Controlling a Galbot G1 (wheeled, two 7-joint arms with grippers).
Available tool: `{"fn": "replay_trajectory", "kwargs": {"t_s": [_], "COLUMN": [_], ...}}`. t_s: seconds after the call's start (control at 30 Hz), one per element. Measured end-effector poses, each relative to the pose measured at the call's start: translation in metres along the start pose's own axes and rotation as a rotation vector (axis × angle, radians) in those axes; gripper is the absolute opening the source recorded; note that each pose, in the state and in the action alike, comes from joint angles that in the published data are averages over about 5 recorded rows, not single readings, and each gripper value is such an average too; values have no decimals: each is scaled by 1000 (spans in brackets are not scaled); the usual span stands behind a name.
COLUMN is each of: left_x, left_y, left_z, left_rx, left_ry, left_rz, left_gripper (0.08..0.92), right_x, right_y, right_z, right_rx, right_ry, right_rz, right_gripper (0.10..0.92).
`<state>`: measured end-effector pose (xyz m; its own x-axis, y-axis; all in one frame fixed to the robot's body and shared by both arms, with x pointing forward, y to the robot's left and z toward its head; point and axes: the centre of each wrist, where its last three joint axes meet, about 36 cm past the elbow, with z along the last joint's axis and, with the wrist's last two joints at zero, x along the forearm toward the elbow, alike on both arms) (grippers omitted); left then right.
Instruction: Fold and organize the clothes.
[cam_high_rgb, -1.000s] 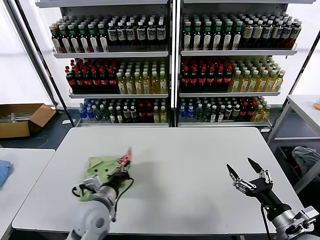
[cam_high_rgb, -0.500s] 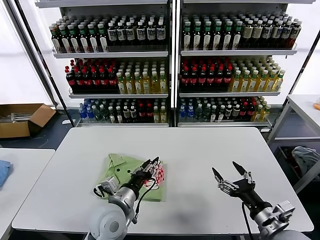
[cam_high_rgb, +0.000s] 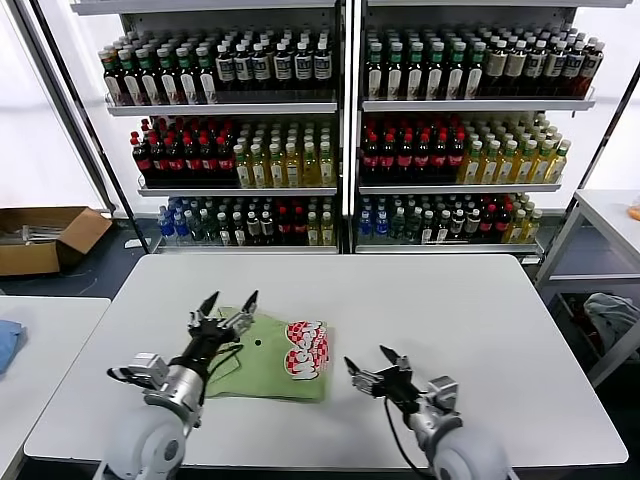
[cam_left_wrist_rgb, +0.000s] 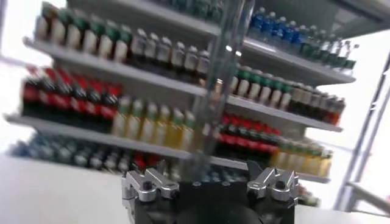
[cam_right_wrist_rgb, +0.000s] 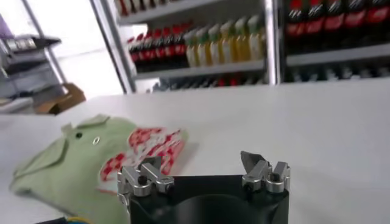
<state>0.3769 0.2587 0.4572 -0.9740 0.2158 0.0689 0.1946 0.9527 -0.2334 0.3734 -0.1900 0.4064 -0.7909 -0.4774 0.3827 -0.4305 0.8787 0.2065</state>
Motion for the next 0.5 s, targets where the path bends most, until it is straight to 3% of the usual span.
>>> {"fn": "replay_trajectory", "kwargs": {"t_s": [0.2, 0.5], "left_x": [10, 15], "left_y": [20, 29], "left_z": [-9, -16], "left_rx": [-88, -128], "left_ry": [-40, -72], "left_rz": [-59, -95], "left_gripper": [823, 823], "right_x": [-45, -77], "right_y": [21, 30], "right_z": [5, -2], "right_rx": [37, 93], "right_ry": [77, 122], "right_rz": [-58, -100], "right_gripper": [801, 559]}}
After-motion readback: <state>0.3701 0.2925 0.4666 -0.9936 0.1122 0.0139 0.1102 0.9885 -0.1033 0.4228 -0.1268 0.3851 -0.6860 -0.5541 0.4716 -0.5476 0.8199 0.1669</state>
